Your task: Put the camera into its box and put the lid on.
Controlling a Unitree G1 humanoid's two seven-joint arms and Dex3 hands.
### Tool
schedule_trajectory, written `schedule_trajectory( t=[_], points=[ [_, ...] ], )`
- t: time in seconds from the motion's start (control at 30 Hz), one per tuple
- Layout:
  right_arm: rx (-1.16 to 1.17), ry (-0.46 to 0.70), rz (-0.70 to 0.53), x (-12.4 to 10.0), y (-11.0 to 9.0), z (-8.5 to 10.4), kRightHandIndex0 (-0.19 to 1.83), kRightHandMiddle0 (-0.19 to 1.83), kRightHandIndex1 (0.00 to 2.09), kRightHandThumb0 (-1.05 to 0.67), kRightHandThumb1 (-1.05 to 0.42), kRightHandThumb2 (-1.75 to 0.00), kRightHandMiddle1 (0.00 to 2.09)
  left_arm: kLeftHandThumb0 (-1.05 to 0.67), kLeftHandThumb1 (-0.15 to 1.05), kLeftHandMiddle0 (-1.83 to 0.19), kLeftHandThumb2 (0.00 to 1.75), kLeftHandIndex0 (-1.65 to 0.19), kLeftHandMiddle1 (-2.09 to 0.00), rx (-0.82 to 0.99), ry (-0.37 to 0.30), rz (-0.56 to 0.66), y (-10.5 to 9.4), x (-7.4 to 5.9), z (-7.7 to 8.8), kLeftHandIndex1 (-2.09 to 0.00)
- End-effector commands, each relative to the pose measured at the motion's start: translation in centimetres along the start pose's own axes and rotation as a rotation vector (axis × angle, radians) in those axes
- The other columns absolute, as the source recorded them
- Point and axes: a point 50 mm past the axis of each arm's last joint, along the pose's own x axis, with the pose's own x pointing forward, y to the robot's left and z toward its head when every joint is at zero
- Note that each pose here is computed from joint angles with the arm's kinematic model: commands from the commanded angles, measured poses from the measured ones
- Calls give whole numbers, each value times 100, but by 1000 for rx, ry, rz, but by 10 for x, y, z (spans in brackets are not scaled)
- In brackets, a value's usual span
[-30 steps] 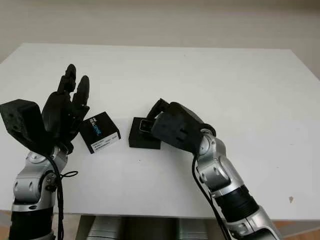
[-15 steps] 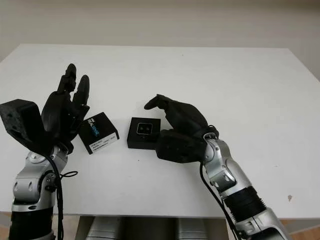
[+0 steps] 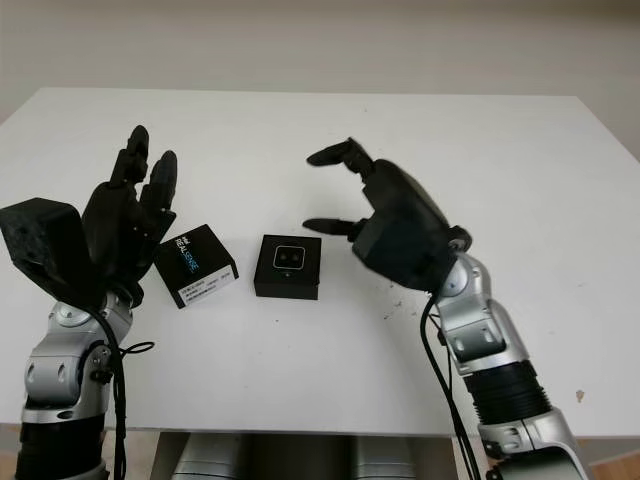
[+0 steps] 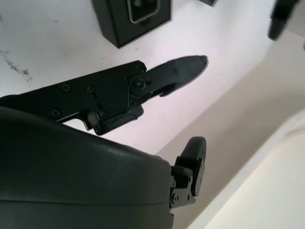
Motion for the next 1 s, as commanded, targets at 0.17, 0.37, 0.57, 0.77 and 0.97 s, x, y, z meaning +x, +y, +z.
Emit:
schedule_trajectory(
  t=[0.17,0.37,0.57,0.77,0.97],
  points=[
    [187,21,-93,4,-40,11,20,-15,6,-64,-105,-25,101,-65,103,-18,9,-12,-9,404,-59,-132,23,-6,10,-17],
    [317,22,-71,2,-61,10,8,-19,1,-68,-105,-43,76,-75,100,-8,5,-7,-4,689,-28,-242,39,-11,11,-9],
    [398,3,-122,1,-71,9,6,-19,1,-70,-105,-46,74,-75,98,0,5,-4,-3,796,19,-363,47,-15,3,-6],
    [397,27,-158,0,-78,7,9,-18,3,-69,-105,-46,82,-80,98,4,5,-6,-3,906,45,-411,48,-16,-2,-6],
    [429,50,-171,-1,-79,5,9,-19,4,-67,-105,-49,95,-84,97,6,5,1,-4,989,35,-446,39,-21,-18,-3]
  ],
)
